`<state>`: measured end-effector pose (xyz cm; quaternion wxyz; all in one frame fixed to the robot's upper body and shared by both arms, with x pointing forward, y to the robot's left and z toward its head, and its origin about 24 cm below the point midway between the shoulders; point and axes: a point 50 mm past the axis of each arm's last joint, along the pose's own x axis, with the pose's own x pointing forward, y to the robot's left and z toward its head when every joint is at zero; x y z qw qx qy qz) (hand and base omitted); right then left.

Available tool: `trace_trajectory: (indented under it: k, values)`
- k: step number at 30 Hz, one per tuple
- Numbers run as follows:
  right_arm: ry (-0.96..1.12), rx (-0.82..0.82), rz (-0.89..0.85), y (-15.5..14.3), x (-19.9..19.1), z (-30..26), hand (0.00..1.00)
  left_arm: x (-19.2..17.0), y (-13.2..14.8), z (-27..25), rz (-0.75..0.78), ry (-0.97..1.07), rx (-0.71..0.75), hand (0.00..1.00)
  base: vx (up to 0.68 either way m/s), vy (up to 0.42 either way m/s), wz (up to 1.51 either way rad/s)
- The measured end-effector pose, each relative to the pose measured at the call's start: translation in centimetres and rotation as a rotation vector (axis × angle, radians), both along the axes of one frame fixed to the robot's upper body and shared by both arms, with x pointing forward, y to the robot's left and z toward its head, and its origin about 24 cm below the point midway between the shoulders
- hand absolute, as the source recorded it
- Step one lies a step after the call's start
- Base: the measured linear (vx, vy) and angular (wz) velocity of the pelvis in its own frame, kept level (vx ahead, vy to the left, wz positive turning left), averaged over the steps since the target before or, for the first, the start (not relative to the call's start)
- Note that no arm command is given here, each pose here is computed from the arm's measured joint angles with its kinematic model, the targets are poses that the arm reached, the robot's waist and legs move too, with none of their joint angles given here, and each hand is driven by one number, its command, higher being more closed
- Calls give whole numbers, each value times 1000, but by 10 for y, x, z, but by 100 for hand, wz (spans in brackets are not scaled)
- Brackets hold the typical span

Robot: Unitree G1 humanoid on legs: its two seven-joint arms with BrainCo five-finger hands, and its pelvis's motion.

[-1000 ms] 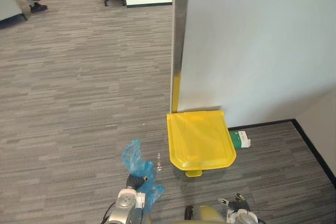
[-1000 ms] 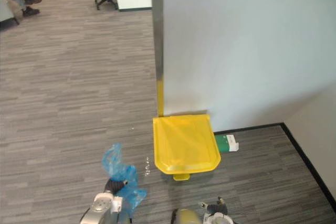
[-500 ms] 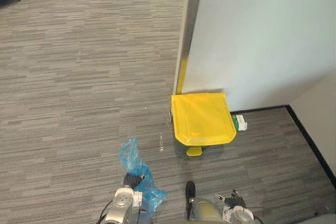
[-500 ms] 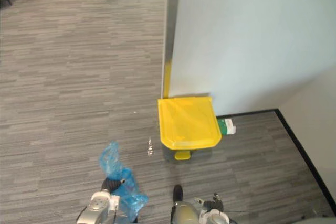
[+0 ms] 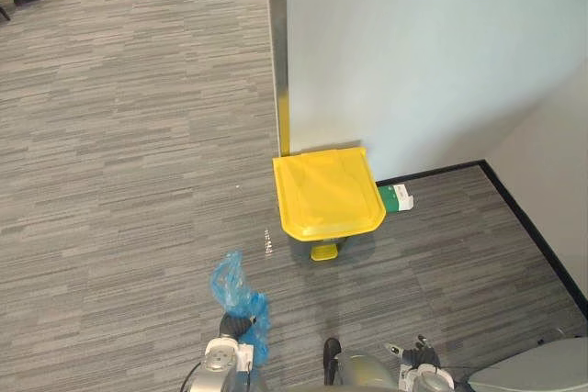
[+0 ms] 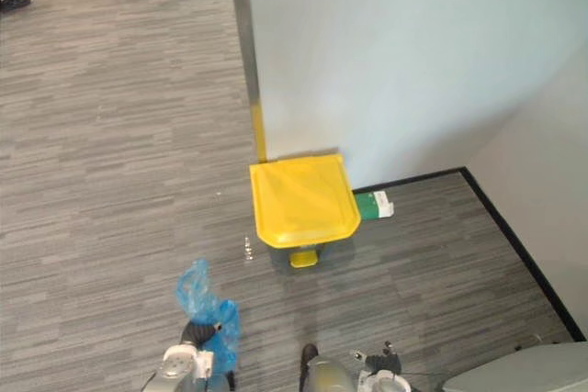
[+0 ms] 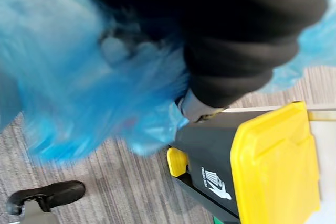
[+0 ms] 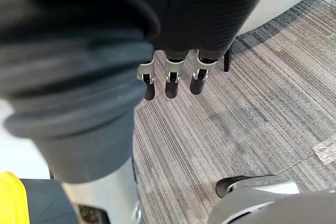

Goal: Gather rubbish on tea table into small bin, then transfer packed bag to large trash can.

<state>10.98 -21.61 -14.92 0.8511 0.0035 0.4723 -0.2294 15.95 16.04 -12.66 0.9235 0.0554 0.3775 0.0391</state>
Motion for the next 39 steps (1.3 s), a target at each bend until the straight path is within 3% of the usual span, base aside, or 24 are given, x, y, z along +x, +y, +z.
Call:
trace_trajectory:
  k: [15,19,29,35,39]
  values:
    - [3,17,-41,-2,-4,-1,0,3,0,2,-20,-9,-4,100,15,46,9]
    - [13,27,-46,-1,-3,-2,0,-3,11,-2,-19,21,30,100,74,172,-39]
    - [-42,23,-17,1,20,5,0,-6,13,-6,-36,49,43,100,188,195,-32]
    - [-106,2,-36,-3,31,13,0,15,14,4,-60,-8,62,100,227,24,28]
    - [-62,10,-88,-7,17,8,0,27,6,11,-45,-59,32,100,416,-126,36]
